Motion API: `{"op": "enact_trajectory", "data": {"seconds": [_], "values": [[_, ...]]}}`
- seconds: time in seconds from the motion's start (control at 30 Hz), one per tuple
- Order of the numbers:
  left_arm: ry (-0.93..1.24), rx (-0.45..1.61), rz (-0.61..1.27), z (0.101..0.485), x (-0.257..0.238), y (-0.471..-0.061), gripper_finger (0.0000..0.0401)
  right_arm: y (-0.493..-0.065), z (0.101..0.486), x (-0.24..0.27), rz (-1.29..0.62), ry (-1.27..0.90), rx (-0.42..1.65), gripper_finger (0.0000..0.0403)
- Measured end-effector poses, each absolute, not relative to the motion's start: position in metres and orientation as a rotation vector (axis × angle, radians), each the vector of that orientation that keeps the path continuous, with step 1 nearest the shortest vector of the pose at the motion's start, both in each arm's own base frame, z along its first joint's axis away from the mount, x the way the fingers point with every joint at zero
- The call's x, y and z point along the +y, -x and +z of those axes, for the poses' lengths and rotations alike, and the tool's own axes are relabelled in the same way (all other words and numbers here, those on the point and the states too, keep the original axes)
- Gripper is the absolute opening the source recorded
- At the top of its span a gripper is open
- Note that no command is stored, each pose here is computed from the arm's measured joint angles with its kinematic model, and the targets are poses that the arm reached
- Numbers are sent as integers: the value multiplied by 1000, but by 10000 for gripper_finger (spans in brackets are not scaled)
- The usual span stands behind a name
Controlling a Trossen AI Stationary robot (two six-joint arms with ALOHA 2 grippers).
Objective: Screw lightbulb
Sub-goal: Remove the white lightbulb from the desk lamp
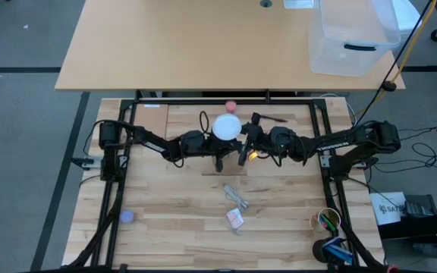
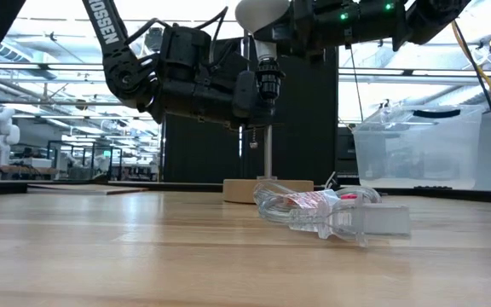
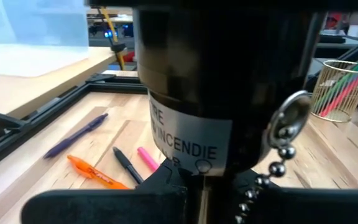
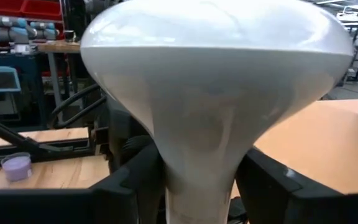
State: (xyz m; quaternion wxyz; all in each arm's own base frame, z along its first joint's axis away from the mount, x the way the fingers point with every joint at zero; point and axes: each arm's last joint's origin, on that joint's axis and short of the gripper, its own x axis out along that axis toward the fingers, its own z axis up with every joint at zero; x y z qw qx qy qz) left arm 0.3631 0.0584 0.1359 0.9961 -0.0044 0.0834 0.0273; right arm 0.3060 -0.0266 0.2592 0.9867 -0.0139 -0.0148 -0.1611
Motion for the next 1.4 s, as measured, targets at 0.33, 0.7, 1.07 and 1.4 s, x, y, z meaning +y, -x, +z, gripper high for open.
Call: {"op": "enact_trajectory", "data": {"seconds": [0.33, 0.7, 1.07, 1.4], "values": [[-5, 164, -69, 136, 59, -362, 25, -305, 259, -26, -251, 68, 5, 164], [10, 177, -216, 134, 59, -361, 25, -300, 263, -23, -186, 95, 16, 164], [5, 166, -381, 135, 55, -359, 25, -299, 265, -23, -64, 115, 5, 164], [-1, 160, -451, 135, 52, -359, 25, -298, 266, -28, 77, 132, -17, 164]]}}
